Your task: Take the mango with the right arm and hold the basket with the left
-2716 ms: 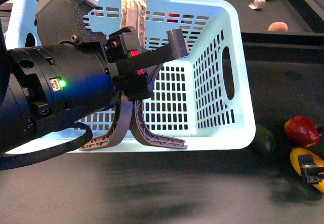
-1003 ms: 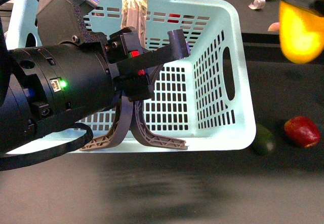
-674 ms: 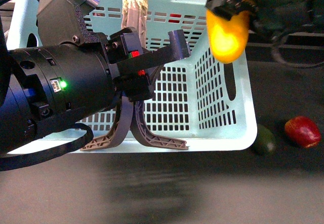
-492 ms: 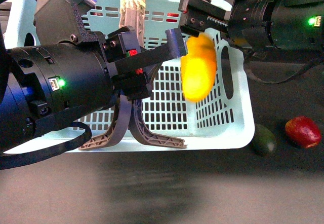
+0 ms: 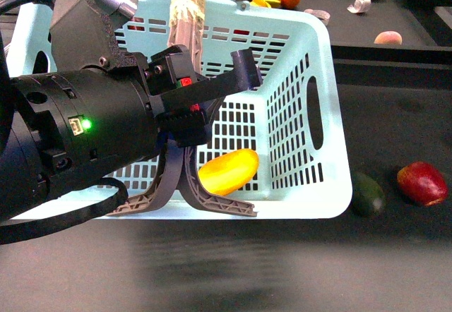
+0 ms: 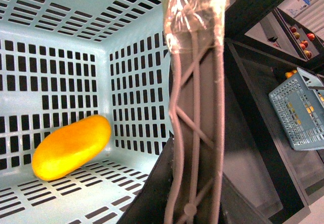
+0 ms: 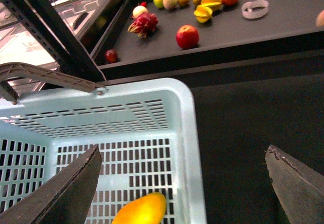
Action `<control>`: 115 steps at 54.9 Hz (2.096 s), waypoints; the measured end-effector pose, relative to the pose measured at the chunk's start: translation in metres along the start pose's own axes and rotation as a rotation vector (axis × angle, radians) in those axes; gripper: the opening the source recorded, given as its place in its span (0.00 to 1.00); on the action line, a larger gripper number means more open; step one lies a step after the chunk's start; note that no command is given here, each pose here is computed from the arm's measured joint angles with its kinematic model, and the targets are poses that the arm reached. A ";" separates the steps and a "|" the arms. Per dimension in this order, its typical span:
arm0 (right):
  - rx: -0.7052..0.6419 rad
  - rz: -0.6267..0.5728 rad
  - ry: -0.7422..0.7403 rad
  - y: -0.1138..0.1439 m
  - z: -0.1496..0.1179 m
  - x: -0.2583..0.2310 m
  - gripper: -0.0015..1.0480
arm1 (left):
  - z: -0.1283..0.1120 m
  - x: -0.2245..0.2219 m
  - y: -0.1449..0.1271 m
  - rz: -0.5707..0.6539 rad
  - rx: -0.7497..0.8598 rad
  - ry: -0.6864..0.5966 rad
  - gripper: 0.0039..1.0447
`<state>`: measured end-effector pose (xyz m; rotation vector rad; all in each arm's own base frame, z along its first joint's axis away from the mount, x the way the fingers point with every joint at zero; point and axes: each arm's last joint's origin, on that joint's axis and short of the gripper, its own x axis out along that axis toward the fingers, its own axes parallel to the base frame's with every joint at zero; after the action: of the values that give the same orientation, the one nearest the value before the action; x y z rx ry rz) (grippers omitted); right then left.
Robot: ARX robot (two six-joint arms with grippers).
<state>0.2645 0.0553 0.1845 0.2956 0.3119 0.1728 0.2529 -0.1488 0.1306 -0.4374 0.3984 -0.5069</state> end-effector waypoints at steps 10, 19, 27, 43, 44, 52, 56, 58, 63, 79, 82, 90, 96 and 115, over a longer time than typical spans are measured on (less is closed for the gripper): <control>-0.035 -0.131 -0.039 -0.025 -0.013 -0.059 0.92 | 0.000 0.000 0.000 -0.001 0.000 0.001 0.05; -0.040 -0.225 -0.021 -0.035 -0.038 -0.102 0.92 | 0.000 0.000 0.000 -0.005 0.000 0.003 0.05; -0.074 -0.241 -0.039 -0.035 -0.051 -0.125 0.92 | 0.000 0.000 0.000 -0.005 -0.001 0.003 0.05; -0.153 -0.170 -0.165 -0.040 -0.052 -0.126 0.83 | 0.000 0.000 0.000 -0.003 0.001 0.002 0.05; -0.164 -0.166 -0.182 -0.040 -0.052 -0.127 0.81 | 0.000 0.000 0.000 -0.003 0.000 0.002 0.05; -0.264 -0.168 -0.317 -0.041 -0.046 -0.135 0.55 | 0.000 0.000 0.000 -0.004 0.002 0.002 0.05; -0.279 -0.169 -0.319 -0.040 -0.046 -0.138 0.40 | 0.000 0.000 0.000 -0.004 0.002 0.002 0.05; -0.283 -0.170 -0.317 -0.040 -0.047 -0.139 0.33 | 0.000 0.000 0.000 -0.005 0.004 0.003 0.05; -0.289 -0.170 -0.318 -0.040 -0.047 -0.142 0.18 | 0.000 0.000 0.000 -0.004 0.003 0.002 0.05; -0.294 -0.169 -0.321 -0.039 -0.049 -0.148 0.02 | 0.000 0.000 0.000 -0.004 0.002 0.002 0.05; -0.294 -0.170 -0.321 -0.038 -0.050 -0.149 0.02 | 0.000 0.000 0.000 -0.004 0.002 0.002 0.05; -0.295 -0.168 -0.321 -0.038 -0.051 -0.152 0.02 | 0.000 0.000 0.000 -0.004 0.002 0.002 0.05; -0.295 -0.168 -0.320 -0.038 -0.051 -0.153 0.02 | 0.000 0.000 0.000 -0.004 0.003 0.002 0.05; -0.296 -0.168 -0.314 -0.038 -0.058 -0.163 0.02 | 0.000 0.000 0.000 -0.005 0.003 0.003 0.05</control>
<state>0.0977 0.0003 0.1653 0.0002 -0.0029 0.0046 0.2527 -0.1490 0.1306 -0.4352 0.3994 -0.5129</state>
